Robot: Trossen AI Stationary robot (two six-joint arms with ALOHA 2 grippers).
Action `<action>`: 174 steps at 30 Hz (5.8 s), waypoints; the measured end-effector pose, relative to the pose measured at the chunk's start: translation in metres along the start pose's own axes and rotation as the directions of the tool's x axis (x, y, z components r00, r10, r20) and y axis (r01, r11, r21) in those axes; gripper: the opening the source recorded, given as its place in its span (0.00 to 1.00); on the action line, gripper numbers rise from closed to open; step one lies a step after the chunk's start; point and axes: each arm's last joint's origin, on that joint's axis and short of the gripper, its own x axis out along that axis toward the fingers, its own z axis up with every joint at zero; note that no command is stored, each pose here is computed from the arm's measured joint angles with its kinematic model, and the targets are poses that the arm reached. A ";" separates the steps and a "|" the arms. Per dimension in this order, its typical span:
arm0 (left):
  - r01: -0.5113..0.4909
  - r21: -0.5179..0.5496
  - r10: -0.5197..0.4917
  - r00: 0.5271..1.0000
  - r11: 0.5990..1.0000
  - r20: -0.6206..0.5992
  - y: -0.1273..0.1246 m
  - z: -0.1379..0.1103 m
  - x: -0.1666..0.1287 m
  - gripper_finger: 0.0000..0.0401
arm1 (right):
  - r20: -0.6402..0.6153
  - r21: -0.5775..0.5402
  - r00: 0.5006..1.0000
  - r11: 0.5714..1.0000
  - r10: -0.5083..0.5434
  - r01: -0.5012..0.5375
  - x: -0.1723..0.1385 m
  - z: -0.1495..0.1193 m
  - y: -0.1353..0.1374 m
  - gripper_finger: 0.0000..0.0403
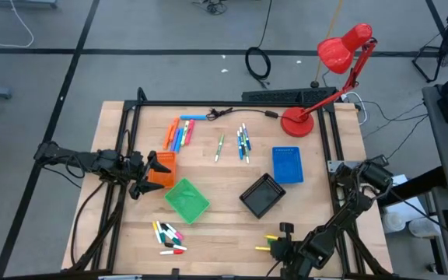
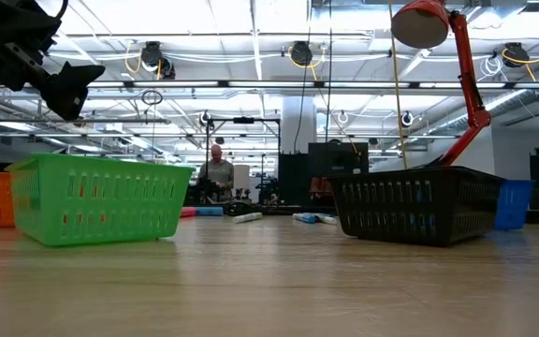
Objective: Pick & Place Markers
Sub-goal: Put the bottom yellow pen into the blue basket, then put the green pen into the blue basket
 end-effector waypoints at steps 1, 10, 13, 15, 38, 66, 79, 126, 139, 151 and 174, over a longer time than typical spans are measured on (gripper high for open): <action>0.000 0.000 0.000 1.000 1.000 0.000 0.000 0.000 0.000 0.77 | 0.016 0.010 1.000 1.000 0.013 -0.013 -0.006 0.004 -0.001 0.06; 0.000 0.000 0.000 1.000 1.000 0.000 0.000 0.000 0.000 0.77 | 0.141 0.053 0.988 0.996 0.069 -0.077 -0.046 0.032 -0.010 0.05; 0.000 0.000 0.000 1.000 1.000 0.000 0.000 0.000 0.000 0.77 | 0.196 0.081 0.979 0.994 0.057 -0.074 -0.058 0.041 -0.017 0.05; 0.000 0.000 0.000 1.000 1.000 0.000 0.000 0.000 0.000 0.77 | 0.240 0.122 0.970 0.990 0.046 -0.077 -0.067 0.049 -0.023 0.05; 0.000 0.000 0.000 1.000 1.000 0.000 0.000 0.000 0.000 0.77 | 0.031 0.438 0.918 0.831 -0.395 0.343 -0.112 0.077 -0.147 0.05; 0.000 0.000 0.000 1.000 1.000 0.000 0.000 0.000 0.000 0.77 | -0.085 0.666 0.890 0.639 -0.447 0.385 -0.077 -0.002 -0.252 0.06; 0.000 0.000 0.000 1.000 1.000 0.000 0.000 0.000 0.000 0.77 | -0.005 0.631 0.904 0.700 -0.428 0.334 -0.075 0.004 -0.251 0.19; 0.000 0.000 0.000 1.000 1.000 0.000 0.000 0.000 0.000 0.77 | -0.143 0.056 0.979 0.989 0.143 -0.137 -0.055 0.042 0.036 0.49; 0.000 0.000 0.000 1.000 1.000 0.000 0.000 0.000 0.000 0.77 | -0.311 0.070 0.951 0.997 -0.001 0.024 -0.019 0.001 0.009 0.41; 0.000 0.000 0.000 1.000 1.000 0.000 0.000 0.000 0.000 0.77 | -0.308 0.066 0.951 0.997 -0.011 0.033 -0.004 -0.017 -0.005 0.40; 0.000 0.000 0.000 1.000 1.000 0.000 0.000 0.000 0.000 0.77 | -0.316 0.091 0.947 0.991 -0.064 0.097 0.002 -0.025 -0.014 0.12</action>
